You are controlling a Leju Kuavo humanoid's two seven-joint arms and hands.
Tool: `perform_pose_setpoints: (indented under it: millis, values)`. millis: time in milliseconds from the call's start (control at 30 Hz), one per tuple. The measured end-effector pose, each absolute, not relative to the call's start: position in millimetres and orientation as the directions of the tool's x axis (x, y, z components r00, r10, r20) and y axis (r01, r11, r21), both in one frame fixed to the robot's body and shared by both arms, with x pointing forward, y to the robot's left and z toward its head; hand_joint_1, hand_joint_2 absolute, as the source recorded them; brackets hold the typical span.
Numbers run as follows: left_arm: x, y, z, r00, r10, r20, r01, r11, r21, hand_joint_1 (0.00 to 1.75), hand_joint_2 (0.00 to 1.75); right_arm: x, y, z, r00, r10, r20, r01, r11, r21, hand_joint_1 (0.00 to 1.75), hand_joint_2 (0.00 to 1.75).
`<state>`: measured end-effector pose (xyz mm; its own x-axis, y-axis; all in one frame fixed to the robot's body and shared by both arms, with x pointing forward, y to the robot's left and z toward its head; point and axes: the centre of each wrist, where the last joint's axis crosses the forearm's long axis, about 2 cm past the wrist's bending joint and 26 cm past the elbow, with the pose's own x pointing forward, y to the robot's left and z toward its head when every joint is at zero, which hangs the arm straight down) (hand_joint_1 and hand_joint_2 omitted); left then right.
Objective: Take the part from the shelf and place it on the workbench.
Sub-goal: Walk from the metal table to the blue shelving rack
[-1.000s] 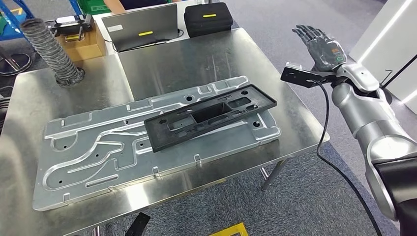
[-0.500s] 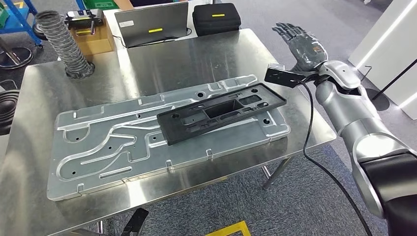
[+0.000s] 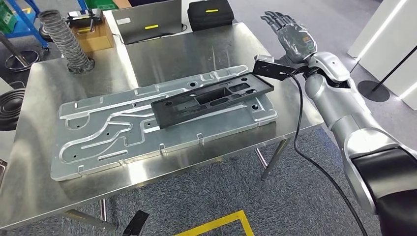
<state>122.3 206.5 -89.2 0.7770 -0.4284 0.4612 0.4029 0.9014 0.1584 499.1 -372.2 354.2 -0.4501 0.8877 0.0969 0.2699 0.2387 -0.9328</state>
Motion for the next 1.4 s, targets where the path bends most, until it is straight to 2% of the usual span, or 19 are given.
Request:
perform_pose_setpoints:
  millis: [367,800,1167,1400]
  values:
    - [125,210,-89,0.771,-0.438,0.462,0.409,0.897,0.168,0.0,0.0,495,-381,346,-0.435,0.895,0.105,0.288,0.249,-0.925,0.0,0.0]
    - [125,217,-90,0.772,-0.451,0.448,0.414,0.891,0.185,0.0,0.0,472,-439,300,-0.352,0.912,0.21,0.342,0.334,-0.878,0.0,0.0]
    - [122,235,-93,0.781,-0.461,0.422,0.404,0.888,0.221,0.0,0.0,431,-466,209,-0.259,0.898,0.356,0.293,0.425,-0.857,0.0,0.0]
    - [122,241,-94,0.78,-0.468,0.416,0.405,0.883,0.236,0.0,0.0,413,-474,177,-0.208,0.89,0.405,0.266,0.45,-0.852,0.0,0.0]
